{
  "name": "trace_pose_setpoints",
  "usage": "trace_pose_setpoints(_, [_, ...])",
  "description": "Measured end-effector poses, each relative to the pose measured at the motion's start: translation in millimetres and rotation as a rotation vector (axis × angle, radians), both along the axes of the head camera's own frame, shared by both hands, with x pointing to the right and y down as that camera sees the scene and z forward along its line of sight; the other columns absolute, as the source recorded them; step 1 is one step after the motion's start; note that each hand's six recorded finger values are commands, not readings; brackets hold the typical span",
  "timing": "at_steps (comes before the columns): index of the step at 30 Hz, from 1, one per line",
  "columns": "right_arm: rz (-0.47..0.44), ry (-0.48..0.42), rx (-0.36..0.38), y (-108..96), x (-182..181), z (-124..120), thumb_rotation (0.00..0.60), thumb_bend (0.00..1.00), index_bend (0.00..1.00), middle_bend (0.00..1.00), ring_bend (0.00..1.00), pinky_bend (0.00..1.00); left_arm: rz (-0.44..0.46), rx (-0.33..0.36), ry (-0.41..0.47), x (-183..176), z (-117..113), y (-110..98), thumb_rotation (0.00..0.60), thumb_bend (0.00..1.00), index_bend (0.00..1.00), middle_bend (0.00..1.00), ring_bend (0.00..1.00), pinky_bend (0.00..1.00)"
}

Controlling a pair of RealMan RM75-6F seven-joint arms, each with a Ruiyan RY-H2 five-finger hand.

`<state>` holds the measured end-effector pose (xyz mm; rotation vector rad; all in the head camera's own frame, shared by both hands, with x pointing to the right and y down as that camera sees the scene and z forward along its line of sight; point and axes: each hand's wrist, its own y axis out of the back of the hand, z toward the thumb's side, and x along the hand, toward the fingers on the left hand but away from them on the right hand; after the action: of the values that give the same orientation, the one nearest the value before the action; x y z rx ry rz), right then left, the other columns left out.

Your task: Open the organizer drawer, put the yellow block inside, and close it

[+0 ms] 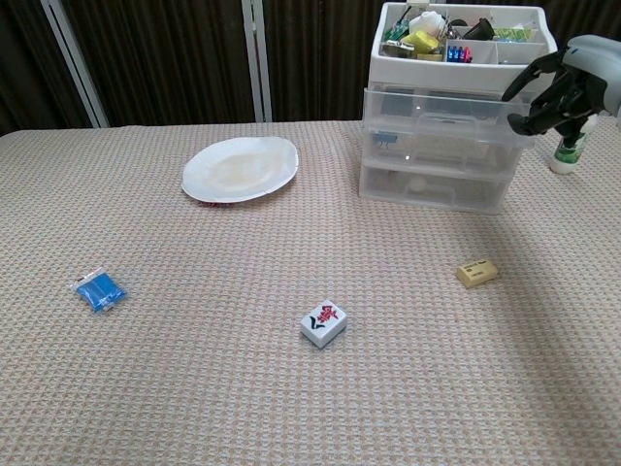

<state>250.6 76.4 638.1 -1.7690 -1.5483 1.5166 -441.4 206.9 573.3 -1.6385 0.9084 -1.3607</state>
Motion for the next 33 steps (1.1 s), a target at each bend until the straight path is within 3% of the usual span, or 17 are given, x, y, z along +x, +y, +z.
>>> trace_pose_setpoints(9, [0.006,-0.008,-0.022,6.3,0.6,4.3,0.600,0.39,0.44,0.76,0.77,0.65,0.001,0.002,0.000,0.1,-0.2,0.1,0.600,0.21,0.07,0.00,0.00,0.00])
trace_pose_setpoints(23, [-0.004,-0.028,-0.020,20.8,4.7,-8.4,0.600,0.39,0.44,0.76,0.77,0.65,0.006,0.012,-0.002,0.9,-1.3,0.4,0.600,0.21,0.07,0.00,0.00,0.00])
trace_pose_setpoints(33, [-0.037,-0.044,-0.016,43.3,10.0,-25.1,0.600,0.39,0.44,0.76,0.77,0.65,0.010,0.022,-0.007,1.7,-1.9,1.3,0.600,0.21,0.07,0.00,0.00,0.00])
